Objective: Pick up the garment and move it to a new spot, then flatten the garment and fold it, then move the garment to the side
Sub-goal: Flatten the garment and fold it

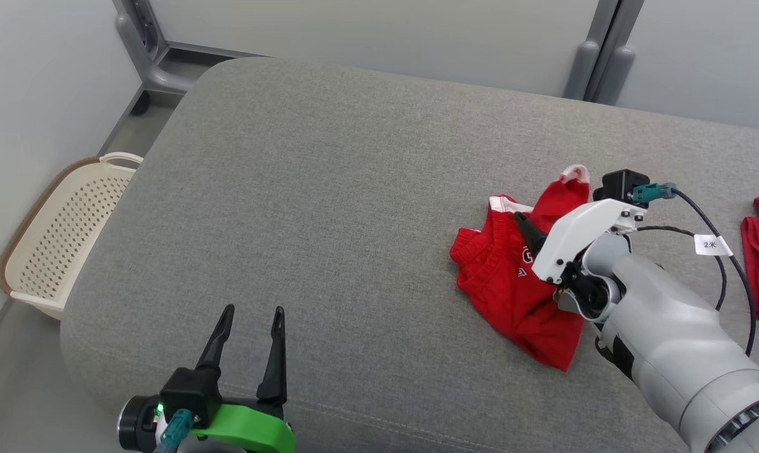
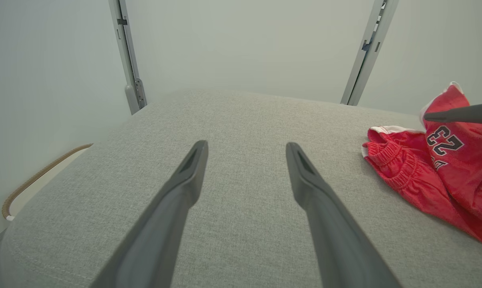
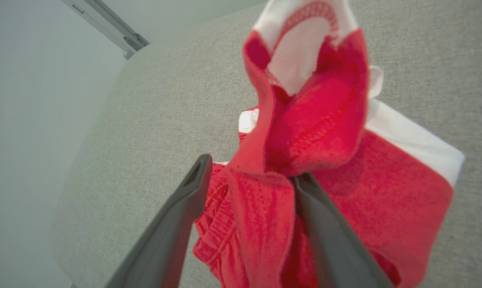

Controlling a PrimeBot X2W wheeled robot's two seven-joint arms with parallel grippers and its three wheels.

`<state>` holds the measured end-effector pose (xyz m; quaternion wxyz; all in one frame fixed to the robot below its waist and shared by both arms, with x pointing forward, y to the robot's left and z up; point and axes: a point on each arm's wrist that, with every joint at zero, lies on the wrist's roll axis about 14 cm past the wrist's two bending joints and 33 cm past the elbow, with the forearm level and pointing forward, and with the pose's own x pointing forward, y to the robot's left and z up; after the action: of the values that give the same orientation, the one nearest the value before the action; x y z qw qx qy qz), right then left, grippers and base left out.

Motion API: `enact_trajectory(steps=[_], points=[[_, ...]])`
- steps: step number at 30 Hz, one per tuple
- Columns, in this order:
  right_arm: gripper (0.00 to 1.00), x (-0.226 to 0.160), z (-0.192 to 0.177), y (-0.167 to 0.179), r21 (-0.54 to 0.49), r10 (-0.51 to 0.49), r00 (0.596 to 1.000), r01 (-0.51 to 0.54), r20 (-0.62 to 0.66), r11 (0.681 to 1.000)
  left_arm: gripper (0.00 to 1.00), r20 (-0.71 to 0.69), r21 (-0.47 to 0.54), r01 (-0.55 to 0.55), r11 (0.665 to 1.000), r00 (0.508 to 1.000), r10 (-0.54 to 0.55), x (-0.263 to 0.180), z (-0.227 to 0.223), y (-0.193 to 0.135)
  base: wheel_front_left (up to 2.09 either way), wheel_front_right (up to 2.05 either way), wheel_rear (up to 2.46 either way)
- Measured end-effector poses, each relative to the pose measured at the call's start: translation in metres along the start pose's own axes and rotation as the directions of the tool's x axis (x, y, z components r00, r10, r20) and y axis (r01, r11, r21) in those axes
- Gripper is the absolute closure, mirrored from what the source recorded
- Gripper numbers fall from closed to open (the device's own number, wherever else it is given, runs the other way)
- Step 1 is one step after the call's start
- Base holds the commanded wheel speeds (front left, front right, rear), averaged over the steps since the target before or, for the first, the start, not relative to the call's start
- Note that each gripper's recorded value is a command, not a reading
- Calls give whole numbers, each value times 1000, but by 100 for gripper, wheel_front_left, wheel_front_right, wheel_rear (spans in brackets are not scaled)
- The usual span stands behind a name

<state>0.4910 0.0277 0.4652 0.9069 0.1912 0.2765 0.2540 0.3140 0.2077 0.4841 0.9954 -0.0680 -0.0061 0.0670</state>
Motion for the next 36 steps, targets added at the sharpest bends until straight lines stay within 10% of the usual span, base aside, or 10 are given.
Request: enact_trajectory(steps=[31, 34, 36], points=[[0, -84, 43, -66, -165, -18, 934, 82, 357, 983, 0, 28, 18, 90, 996, 996, -90, 10, 7, -23, 0, 0, 0], [8, -88, 38, -73, -160, -37, 931, 102, 364, 982, 0, 29, 18, 96, 995, 995, -96, 11, 7, -25, 0, 0, 0], [63, -89, 32, -76, -179, -45, 934, 115, 354, 977, 0, 28, 18, 98, 995, 995, -99, 11, 7, -26, 0, 0, 0]])
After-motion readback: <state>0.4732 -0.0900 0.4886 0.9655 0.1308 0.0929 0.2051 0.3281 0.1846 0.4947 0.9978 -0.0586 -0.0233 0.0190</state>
